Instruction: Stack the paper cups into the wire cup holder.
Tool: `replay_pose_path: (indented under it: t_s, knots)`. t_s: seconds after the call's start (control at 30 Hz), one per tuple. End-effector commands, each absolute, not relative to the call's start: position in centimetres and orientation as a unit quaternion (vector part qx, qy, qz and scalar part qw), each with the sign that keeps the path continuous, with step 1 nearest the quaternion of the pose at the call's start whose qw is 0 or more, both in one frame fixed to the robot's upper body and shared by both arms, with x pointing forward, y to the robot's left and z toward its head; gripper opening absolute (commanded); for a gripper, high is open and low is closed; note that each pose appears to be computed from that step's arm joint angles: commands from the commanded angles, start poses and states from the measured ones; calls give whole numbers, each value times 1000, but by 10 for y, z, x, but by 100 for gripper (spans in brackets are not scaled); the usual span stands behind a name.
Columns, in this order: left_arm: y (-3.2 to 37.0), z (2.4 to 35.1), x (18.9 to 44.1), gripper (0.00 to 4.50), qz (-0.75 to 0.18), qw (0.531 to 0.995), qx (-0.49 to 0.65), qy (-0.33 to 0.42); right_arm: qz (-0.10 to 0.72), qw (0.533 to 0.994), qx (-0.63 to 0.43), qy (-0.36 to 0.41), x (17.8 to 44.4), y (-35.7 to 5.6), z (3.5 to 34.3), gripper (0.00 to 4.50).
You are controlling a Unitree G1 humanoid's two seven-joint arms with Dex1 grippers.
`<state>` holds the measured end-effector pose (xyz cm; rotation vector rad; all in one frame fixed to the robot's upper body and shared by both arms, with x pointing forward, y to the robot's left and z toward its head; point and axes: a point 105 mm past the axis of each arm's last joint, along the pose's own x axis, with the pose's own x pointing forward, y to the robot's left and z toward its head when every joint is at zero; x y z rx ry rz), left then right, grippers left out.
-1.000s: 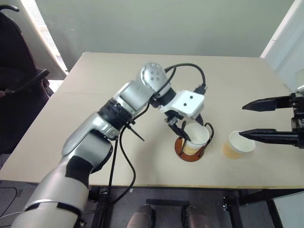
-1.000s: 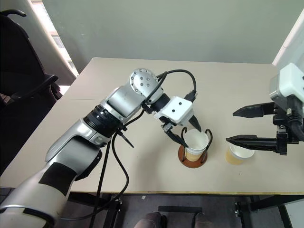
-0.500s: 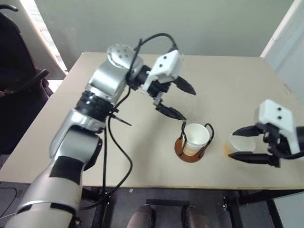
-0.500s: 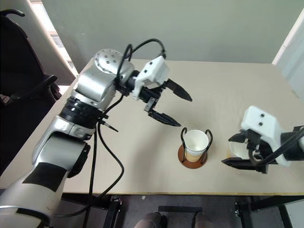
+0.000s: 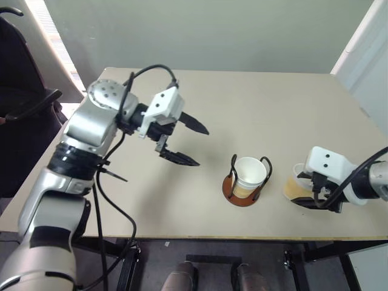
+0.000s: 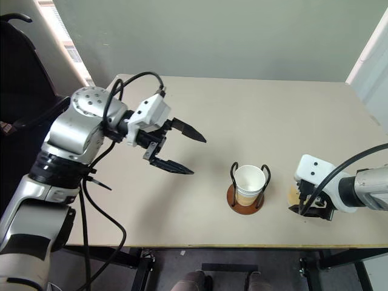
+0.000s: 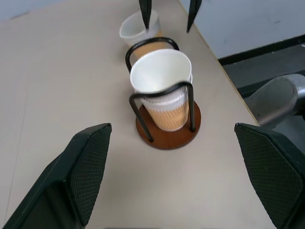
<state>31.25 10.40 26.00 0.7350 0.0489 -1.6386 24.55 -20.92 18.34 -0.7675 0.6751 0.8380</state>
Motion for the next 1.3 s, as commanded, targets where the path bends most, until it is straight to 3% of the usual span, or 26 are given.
replay_pose_path:
  t_s: [0.03,0.23,0.7,1.2,1.3]
  knots:
    - [114,272,305,444,-704,631,325,0,384,784,-366,323,246,-215,184,369]
    - [121,272,304,444,-692,648,318,5,402,784,-353,314,245,-211,190,369]
    - [124,269,303,444,-698,640,320,2,421,787,-330,307,239,-209,211,369]
    - [126,268,300,444,-694,639,330,-12,404,755,-393,336,248,-224,181,369]
    - [126,267,300,450,-694,639,331,-11,411,753,-399,324,253,-218,179,307]
